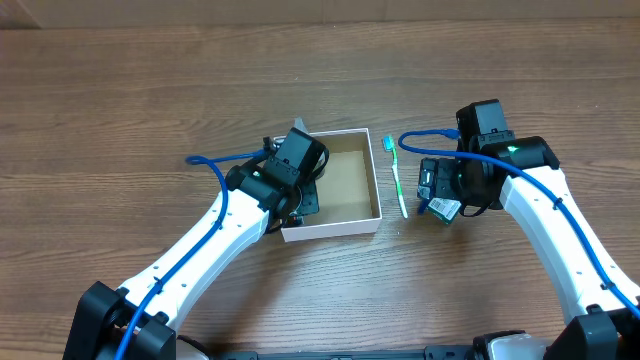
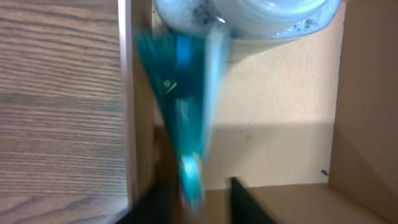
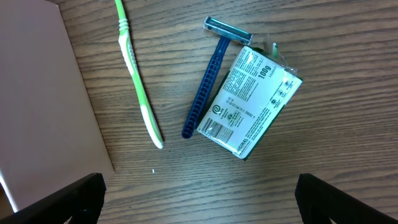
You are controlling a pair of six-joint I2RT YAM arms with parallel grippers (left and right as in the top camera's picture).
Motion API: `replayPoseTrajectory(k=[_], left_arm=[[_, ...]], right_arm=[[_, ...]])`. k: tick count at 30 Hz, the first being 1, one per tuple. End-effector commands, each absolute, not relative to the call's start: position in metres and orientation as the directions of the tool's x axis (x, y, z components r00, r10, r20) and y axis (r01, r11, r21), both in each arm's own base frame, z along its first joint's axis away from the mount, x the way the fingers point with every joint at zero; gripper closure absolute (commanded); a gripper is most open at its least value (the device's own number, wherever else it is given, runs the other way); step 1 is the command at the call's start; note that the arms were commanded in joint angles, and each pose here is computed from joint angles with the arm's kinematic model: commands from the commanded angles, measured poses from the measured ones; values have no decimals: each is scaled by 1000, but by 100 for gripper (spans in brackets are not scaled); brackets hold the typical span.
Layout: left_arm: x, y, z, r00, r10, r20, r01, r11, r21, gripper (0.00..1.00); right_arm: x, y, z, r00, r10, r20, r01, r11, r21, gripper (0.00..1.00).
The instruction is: Pack container
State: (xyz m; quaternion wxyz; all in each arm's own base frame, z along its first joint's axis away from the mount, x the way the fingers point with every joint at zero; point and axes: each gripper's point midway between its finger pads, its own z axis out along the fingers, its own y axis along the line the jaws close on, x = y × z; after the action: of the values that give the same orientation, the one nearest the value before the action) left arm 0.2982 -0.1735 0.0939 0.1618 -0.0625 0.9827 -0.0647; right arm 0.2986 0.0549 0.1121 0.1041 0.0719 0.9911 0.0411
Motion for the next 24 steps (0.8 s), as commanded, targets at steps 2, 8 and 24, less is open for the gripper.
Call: replayPoseTrajectory(k=[2,8,24], left_arm=[[300,-184,103,-939,-145,-310,-89,978,-189,49],[322,-190,161,-887,-173,-428,-72,967,-243,48],[326,8,186,-765,-452,-459,-507,862,-4,0]], right_arm=[[306,53,122,-958,160,-237,140,985,99,0],[306,53,122,-958,160,-237,140,985,99,0],[306,53,122,-958,161,-237,141,985,99,0]])
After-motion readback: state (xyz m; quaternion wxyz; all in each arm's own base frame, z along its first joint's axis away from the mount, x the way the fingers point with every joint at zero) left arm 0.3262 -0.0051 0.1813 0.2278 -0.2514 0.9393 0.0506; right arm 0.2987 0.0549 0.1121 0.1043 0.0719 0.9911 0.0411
